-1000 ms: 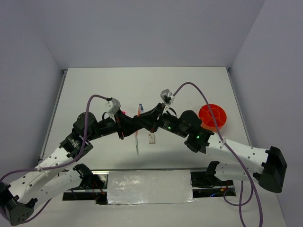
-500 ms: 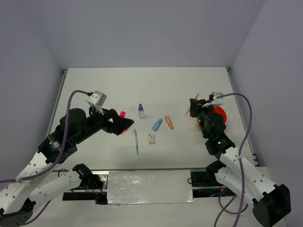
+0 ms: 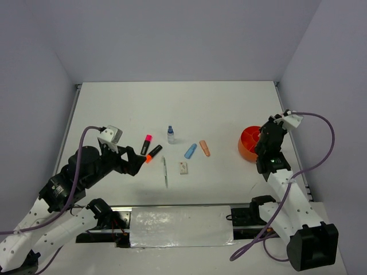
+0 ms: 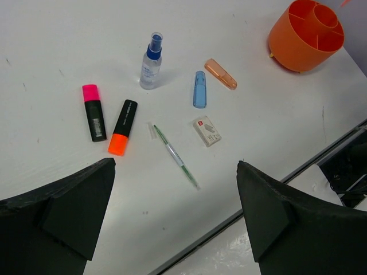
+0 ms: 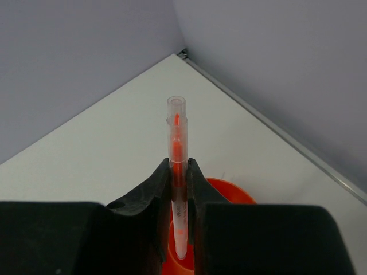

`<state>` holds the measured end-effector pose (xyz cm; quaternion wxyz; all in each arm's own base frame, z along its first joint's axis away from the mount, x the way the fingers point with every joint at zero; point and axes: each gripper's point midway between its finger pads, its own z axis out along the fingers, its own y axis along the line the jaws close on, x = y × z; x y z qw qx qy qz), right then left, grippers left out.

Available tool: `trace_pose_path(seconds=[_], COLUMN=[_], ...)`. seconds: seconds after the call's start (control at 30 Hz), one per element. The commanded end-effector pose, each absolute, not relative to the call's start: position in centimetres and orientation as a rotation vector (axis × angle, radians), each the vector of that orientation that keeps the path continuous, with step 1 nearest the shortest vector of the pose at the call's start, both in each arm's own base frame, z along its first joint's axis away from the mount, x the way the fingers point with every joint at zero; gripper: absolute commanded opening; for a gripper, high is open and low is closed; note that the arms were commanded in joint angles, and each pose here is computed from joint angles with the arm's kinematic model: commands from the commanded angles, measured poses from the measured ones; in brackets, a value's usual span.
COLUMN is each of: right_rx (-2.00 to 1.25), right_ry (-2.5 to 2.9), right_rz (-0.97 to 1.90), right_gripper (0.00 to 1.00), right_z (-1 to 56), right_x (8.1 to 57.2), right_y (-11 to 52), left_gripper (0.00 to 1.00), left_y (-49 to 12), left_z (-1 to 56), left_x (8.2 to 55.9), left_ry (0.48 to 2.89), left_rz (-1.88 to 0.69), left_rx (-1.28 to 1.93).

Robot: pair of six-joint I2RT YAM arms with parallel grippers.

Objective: Sort the stationery into containers
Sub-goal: Place the pen in the storage box.

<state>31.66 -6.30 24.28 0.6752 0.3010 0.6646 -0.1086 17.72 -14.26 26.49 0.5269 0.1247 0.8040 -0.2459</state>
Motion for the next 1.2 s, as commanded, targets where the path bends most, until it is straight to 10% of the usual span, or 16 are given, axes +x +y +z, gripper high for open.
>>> trace_pose_path(seconds=[0.0, 0.47, 0.77, 0.83, 1.17], right_rx=[0.784, 0.733, 0.699, 0.692, 0.488], right_ry=[1.431, 1.541, 1.536, 1.54, 1.529], right_rz=[-0.311, -0.287, -0.163, -0.151, 0.126], right_gripper=[0.0, 0.06, 0.44, 0.66, 0.79], right_z=[24.8, 20.9, 20.5, 20.6, 27.3], right_x=[30.8, 33.1, 32.1, 31.9, 31.7], right_y=[-8.5, -7.6, -6.1, -5.9, -0.3], left_gripper=[0.99, 0.99, 0.99, 0.99, 0.99], left_y=[-14.7, -14.9, -14.6, -14.6, -15.8], left_z=[27.2, 27.3, 26.5, 26.4, 23.4], left_x=[18.0, 17.8, 18.6, 18.7, 20.0], left_ry=[1.888, 1.879, 1.93, 1.938, 2.085], left_rz=[-0.596, -0.609, -0.562, -0.556, -0.57], left_rx=[0.33, 0.347, 0.304, 0.299, 0.141])
